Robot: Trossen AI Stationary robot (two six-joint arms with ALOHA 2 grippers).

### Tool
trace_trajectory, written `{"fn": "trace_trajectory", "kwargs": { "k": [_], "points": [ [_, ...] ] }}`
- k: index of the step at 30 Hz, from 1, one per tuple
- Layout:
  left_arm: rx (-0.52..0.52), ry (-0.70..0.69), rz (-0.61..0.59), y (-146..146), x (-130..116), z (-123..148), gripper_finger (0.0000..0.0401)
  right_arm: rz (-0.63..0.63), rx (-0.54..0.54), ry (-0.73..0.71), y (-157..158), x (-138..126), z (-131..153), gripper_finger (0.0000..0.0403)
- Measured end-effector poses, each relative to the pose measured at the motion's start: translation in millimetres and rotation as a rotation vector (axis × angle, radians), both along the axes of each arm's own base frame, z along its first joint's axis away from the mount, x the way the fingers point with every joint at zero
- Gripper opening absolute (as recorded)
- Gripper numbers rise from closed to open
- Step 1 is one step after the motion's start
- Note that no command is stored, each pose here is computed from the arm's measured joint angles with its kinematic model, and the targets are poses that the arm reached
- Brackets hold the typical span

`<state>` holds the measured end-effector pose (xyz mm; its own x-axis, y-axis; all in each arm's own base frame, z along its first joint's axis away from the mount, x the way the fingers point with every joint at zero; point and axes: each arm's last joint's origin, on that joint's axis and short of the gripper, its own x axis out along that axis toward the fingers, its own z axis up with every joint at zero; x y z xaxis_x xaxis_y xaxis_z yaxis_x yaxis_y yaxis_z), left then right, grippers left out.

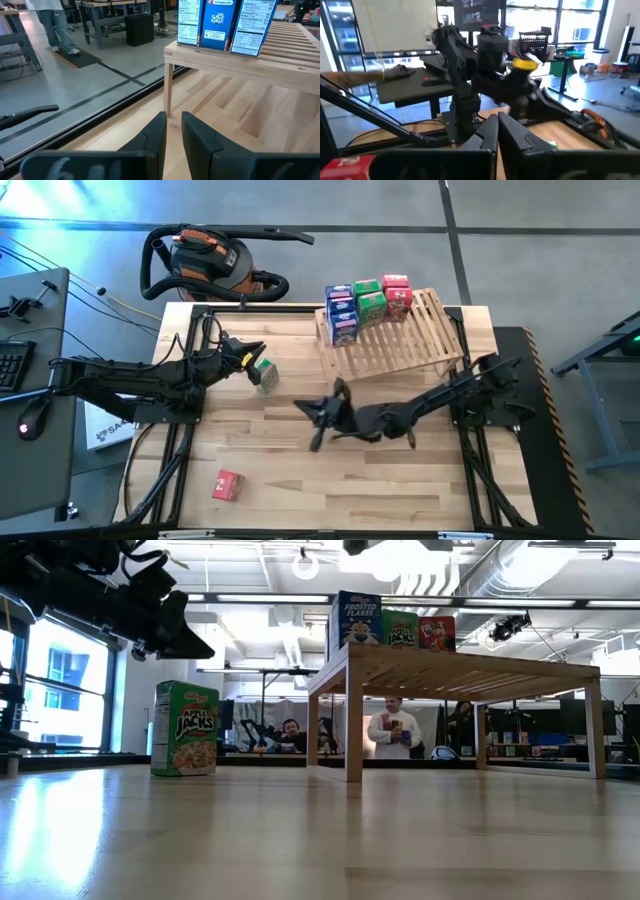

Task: Stack cereal on shelf
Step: Put the green cereal box on the shelf aligned with the other green cereal boxes

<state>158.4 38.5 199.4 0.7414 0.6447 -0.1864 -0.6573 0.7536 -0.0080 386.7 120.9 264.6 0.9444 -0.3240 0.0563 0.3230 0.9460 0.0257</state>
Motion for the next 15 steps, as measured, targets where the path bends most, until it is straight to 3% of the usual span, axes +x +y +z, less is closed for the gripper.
{"fn": "trace_trajectory", "kwargs": {
  "k": [8,15],
  "points": [
    [0.0,0.001,0.0,-0.1,0.0,-0.1,0.0049,0.001,0.016,0.113,15.6,43.0,32.4,0.0],
    [0.0,0.001,0.0,-0.1,0.0,-0.1,0.0049,0.015,0.029,0.155,23.0,59.8,39.6,0.0]
  ]
}}
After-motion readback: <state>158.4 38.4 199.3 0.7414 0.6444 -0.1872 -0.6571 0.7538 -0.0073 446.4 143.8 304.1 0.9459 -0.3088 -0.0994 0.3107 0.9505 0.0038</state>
